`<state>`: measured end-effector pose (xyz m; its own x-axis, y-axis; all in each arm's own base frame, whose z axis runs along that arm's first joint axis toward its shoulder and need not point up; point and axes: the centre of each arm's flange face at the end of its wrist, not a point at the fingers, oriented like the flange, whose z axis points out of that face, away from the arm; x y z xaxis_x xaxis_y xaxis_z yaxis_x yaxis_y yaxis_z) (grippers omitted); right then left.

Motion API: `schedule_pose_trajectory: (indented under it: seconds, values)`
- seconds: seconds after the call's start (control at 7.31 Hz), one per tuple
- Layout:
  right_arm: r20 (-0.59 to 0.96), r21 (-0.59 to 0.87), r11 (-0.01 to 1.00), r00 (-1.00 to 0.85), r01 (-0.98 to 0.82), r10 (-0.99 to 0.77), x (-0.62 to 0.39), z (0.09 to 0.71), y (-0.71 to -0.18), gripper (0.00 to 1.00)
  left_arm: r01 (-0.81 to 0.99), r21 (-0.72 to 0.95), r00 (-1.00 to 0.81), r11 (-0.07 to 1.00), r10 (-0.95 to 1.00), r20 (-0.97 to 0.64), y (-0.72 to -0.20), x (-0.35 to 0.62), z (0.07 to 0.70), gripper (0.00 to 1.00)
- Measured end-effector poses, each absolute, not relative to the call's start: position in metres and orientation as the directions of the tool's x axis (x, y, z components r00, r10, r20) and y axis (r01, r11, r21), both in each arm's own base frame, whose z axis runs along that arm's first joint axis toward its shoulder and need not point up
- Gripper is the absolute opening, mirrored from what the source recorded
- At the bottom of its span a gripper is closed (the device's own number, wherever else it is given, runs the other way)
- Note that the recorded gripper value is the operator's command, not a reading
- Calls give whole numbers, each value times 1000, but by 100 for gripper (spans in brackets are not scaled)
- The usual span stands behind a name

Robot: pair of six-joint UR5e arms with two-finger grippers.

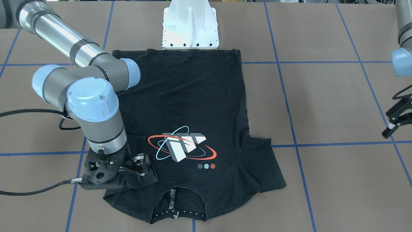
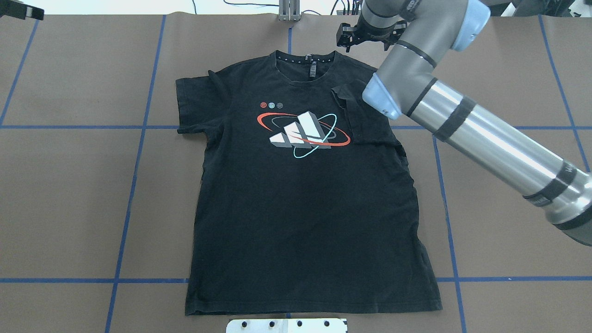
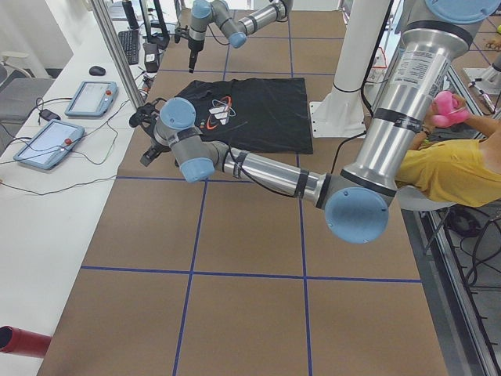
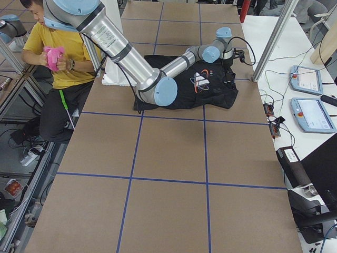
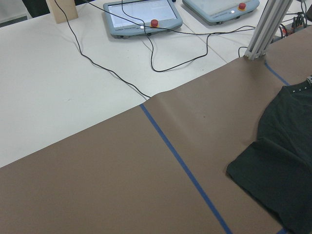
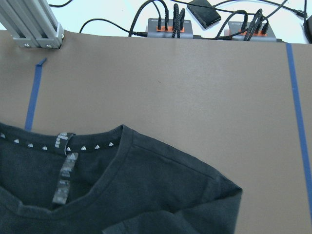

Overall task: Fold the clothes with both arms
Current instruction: 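Release the sleeve and withdraw the right gripper while the left arm approaches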

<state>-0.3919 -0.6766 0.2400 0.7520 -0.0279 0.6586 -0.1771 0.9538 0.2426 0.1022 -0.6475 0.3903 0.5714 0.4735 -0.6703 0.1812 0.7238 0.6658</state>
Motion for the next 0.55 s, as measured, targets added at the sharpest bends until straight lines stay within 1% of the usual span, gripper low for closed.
schedule_pose_trajectory:
  seconds: [0.27,0.55]
  values:
    - [672,271,954,734,-125,-95,-306,287,-641,100,223,634,606,740,405,-685,-677,197,366,100]
    - [657,295,953,740,-72,-147,-223,348,-610,100,228,614,634,756,364,-683,-701,255,384,100]
